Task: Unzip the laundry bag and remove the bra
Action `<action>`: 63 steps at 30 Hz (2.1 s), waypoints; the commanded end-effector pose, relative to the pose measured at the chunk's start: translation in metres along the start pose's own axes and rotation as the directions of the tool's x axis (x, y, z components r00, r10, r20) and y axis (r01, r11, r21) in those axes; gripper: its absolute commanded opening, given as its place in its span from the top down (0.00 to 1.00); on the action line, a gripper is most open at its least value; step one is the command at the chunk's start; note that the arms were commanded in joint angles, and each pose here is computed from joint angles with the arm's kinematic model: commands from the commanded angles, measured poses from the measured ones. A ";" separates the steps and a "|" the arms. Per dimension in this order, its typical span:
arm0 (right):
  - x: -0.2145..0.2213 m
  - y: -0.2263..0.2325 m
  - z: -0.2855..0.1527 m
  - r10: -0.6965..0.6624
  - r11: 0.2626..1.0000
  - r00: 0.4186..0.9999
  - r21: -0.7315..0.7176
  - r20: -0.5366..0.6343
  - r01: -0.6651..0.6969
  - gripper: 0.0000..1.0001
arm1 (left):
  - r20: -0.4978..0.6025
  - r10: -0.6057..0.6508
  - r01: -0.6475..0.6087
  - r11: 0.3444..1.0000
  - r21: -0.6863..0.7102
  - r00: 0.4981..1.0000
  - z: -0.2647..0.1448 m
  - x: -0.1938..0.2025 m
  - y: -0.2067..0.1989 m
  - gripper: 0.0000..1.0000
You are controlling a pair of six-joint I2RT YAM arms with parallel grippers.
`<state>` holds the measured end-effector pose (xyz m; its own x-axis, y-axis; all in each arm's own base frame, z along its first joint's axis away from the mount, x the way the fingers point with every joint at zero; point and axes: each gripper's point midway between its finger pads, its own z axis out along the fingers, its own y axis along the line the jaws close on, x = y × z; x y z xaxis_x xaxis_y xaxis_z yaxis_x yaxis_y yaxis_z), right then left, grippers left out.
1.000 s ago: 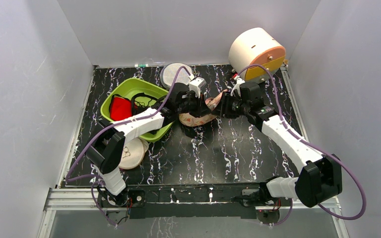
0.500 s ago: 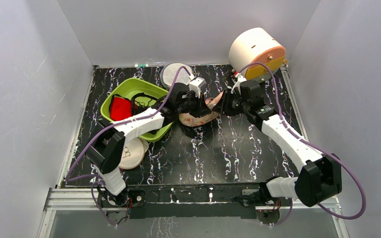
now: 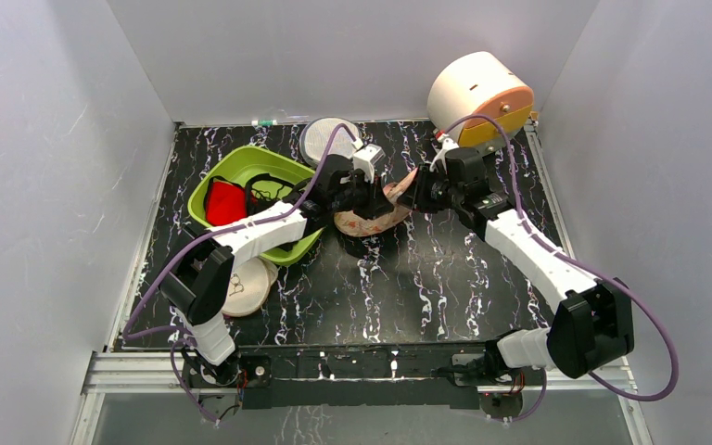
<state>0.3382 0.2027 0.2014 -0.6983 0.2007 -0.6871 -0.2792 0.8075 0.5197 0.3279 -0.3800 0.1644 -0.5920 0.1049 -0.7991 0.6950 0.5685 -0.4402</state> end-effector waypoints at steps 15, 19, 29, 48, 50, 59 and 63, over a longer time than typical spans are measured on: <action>-0.039 -0.033 -0.006 -0.335 0.924 0.942 0.195 -0.003 0.330 1.00 | 0.006 0.288 -0.285 0.951 -0.119 0.958 -0.009 -0.010 -0.002 1.00; -0.060 -0.061 -0.018 -0.376 0.858 0.926 0.383 0.020 0.341 1.00 | 0.023 0.396 -0.392 0.914 -0.103 0.918 -0.012 -0.003 -0.014 1.00; -0.094 -0.064 -0.039 -0.322 0.882 0.932 0.410 0.168 0.231 1.00 | 0.029 0.457 -0.455 0.889 -0.049 0.889 -0.008 0.011 -0.028 1.00; -0.037 -0.012 -0.040 -0.283 0.959 0.959 0.012 0.024 0.283 1.00 | 0.077 0.325 -0.325 0.946 -0.001 0.943 -0.007 -0.001 -0.061 0.17; -0.030 -0.009 -0.042 -0.275 0.961 0.961 -0.010 0.006 0.275 1.00 | 0.070 0.300 -0.300 0.954 -0.001 0.951 -0.003 0.000 -0.061 0.14; -0.004 -0.007 -0.054 -0.257 0.966 0.966 -0.043 -0.030 0.256 1.00 | 0.040 0.246 -0.242 0.966 -0.089 0.968 0.005 -0.009 -0.038 0.35; 0.006 -0.013 -0.055 -0.238 0.971 0.970 -0.030 -0.043 0.237 1.00 | 0.043 0.261 -0.258 0.964 -0.068 0.964 0.005 -0.011 -0.042 0.56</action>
<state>0.3092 0.1599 0.2114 -0.6581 -0.0337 -0.7522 -0.4345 0.8329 0.3428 0.2979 -0.4037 0.1646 -0.4122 0.2502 -0.8761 0.7855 0.5848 -0.2026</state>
